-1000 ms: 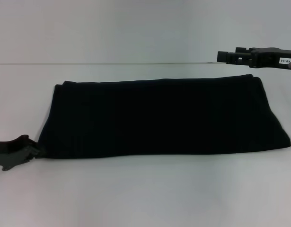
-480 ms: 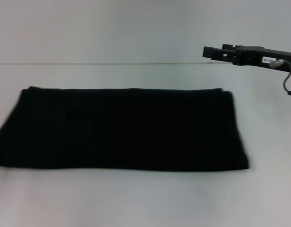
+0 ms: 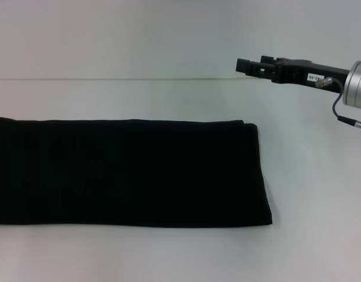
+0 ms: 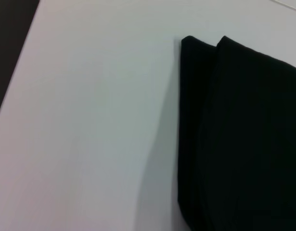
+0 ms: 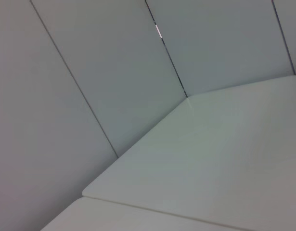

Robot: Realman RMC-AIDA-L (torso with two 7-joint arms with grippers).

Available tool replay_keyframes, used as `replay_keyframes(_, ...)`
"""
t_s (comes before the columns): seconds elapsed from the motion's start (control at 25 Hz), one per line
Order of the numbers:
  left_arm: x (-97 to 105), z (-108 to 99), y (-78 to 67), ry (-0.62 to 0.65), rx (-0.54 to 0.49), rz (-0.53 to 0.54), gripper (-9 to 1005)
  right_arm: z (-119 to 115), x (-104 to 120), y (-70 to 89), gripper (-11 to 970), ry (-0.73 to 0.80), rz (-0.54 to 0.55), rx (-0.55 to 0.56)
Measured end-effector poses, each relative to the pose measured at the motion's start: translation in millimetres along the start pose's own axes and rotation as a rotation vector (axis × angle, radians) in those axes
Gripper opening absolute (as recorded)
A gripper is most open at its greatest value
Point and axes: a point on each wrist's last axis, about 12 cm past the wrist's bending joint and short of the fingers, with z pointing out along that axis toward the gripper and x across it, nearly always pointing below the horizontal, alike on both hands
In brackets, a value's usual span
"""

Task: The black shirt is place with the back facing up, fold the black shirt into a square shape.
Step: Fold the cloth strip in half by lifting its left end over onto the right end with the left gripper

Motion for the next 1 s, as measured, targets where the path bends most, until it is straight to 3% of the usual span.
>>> replay_keyframes(0.16,-15.5,1.9,-12.7,0.007,0.034,0.011,32,-4.3,-3.1,-2.5,917,-0.017,-0.005,0.003)
replay_keyframes(0.32,-42.9,2.6,-47.3,0.028,0.169,0.029,32,-9.9,-8.4,-6.9,917,-0.028,-0.029,0.012)
replay_keyframes(0.48,-73.2,9.6,-105.4,0.026,0.387,0.087,32,-16.6,-13.4,-11.2,918,-0.032,-0.058,0.016)
replay_keyframes(0.64,-86.9,41.3,-197.7,0.097,0.629,0.195,32,-25.5,-16.5,-15.5,918,-0.028,-0.081,0.013)
replay_keyframes(0.68,-87.1,52.2,-227.4,0.112,0.694,0.221,32,-28.2,-16.2,-16.7,918,-0.026,-0.084,0.013)
replay_keyframes(0.8,-77.7,72.7,-275.9,0.151,0.787,0.252,32,-37.9,-14.2,-21.2,918,-0.02,-0.086,0.015)
replay_keyframes(0.92,-57.7,96.1,-310.1,0.167,0.852,0.236,32,-46.4,-12.1,-25.7,918,-0.013,-0.085,0.024)
replay_keyframes(1.0,-38.7,114.9,-320.4,0.162,0.897,0.181,33,-50.2,-10.0,-27.7,917,-0.007,-0.087,0.029)
